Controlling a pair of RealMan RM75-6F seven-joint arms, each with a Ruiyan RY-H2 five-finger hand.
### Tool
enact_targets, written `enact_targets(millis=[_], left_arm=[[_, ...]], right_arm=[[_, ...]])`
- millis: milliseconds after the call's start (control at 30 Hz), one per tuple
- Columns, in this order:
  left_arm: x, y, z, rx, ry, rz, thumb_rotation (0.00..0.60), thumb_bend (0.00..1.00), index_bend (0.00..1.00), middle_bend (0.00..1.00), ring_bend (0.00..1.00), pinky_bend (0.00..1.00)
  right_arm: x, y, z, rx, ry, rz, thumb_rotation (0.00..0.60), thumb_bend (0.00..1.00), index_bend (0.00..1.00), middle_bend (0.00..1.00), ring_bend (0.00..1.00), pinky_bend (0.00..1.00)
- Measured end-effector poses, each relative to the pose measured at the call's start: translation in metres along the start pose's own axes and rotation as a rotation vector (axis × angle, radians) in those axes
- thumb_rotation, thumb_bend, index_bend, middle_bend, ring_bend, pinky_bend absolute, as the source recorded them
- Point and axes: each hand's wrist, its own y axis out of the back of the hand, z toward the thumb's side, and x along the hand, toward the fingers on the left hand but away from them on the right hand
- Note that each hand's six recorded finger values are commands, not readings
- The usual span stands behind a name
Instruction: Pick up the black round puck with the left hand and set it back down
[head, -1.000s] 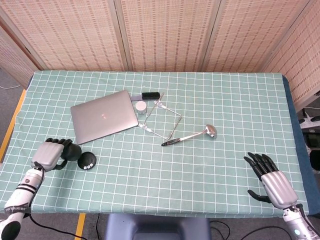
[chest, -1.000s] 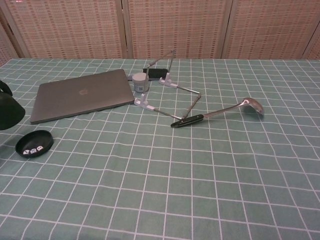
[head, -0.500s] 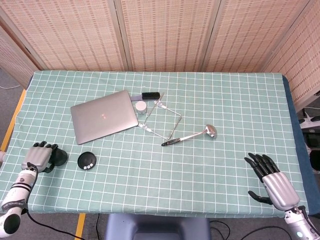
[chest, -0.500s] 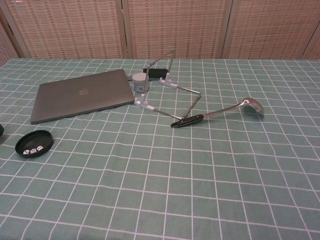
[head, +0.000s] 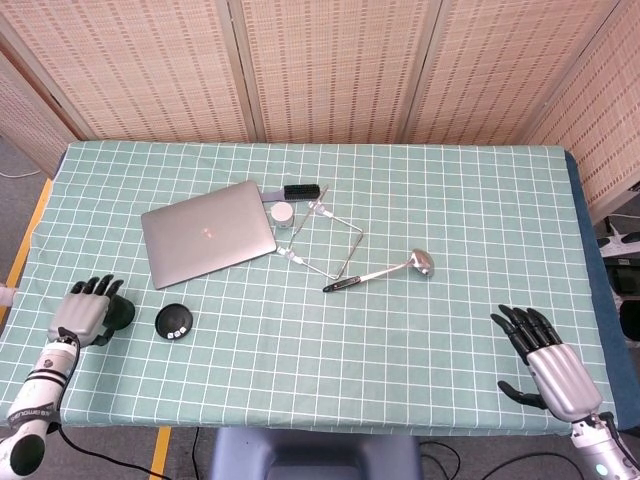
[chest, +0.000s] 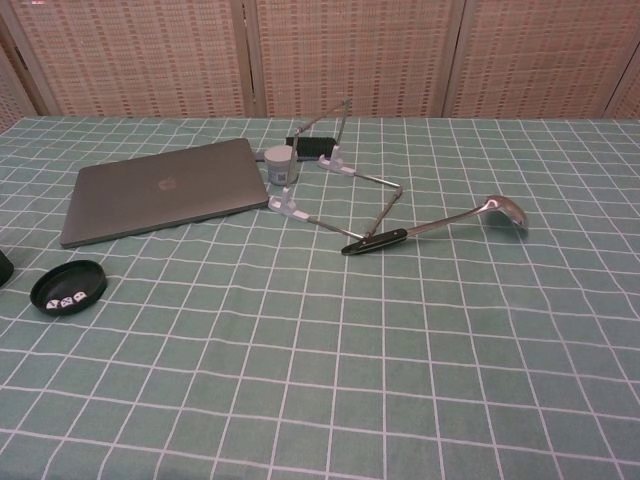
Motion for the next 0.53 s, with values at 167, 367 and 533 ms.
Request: enact_targets(millis=[167,367,533], left_arm=[[-0.033,0.018,0.0,-0.06,-0.076,0.234,0.6,0.43,0.0,0.0,0.0,0.05],[-0.109,0.011,-0.015,-0.274,-0.208,0.528,0.6,0.41,0.0,0.0,0.0,0.01],[-0.138,-0.003,-0.029,-0.346,-0.229,0.575,0.6,0.41,0.0,0.0,0.0,0.0]], right_arm=[[0.0,-0.003,0.002,0.025,0.006,0.0,0.6,0.12,0.0,0.0,0.0,0.0],[-0.003,-0.013,0.005,0.043,0.005,0.022,0.6,0.12,0.0,0.0,0.0,0.0],[-0.003,-0.016,0.007,0.044,0.007,0.032,0.6,0.12,0.0,0.0,0.0,0.0]])
